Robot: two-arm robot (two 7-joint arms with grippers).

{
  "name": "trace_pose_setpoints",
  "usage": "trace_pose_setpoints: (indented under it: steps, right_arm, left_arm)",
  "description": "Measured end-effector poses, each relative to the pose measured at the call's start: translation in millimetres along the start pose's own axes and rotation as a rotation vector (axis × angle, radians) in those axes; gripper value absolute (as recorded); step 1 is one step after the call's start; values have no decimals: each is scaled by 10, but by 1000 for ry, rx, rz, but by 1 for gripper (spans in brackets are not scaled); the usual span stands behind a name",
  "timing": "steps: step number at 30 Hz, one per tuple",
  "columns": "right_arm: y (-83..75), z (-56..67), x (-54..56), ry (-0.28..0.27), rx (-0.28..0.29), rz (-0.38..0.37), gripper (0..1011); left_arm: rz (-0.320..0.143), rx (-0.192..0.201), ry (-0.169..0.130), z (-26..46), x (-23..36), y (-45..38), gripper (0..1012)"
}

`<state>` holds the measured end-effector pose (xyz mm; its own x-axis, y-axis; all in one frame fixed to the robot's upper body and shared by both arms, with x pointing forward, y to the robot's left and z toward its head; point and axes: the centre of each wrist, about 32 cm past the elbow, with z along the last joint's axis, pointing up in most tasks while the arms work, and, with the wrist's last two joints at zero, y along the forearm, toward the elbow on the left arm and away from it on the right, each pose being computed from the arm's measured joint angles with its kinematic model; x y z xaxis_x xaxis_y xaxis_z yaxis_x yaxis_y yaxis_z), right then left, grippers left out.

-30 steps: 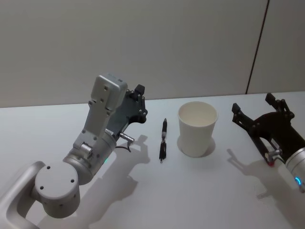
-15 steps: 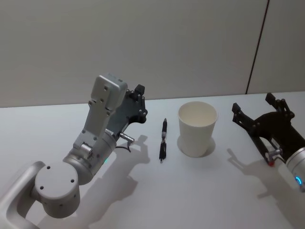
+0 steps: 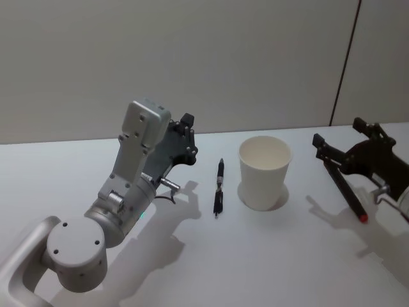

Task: Place the pen into the pen holder.

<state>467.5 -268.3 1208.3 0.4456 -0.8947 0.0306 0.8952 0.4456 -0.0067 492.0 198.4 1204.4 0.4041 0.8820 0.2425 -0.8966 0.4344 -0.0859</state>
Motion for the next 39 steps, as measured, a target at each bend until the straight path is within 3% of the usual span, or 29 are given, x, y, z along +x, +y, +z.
trace_pose_setpoints:
  steps: [2,4,8,9,18,27,39]
  right_arm:
    - [17,36,63,0,-14,14,1002]
    - [62,123,206,-1,-54,42,1002]
    - [92,187,303,-4,-79,52,1001]
    - [123,256,396,-8,-101,57,1002]
    - [231,465,638,-21,-193,24,1002]
    - [349,500,680,-31,-269,-50,1002]
    - [517,321,574,3,-353,-107,1002]
  left_arm:
    - [0,0,0,0,0,0,0]
    - [0,0,0,0,0,0,0]
    - [0,0,0,0,0,0,0]
    - [0,0,0,0,0,0,0]
    - [0,0,0,0,0,0,0]
    - [0,0,0,0,0,0,0]
    - [0,0,0,0,0,0,0]
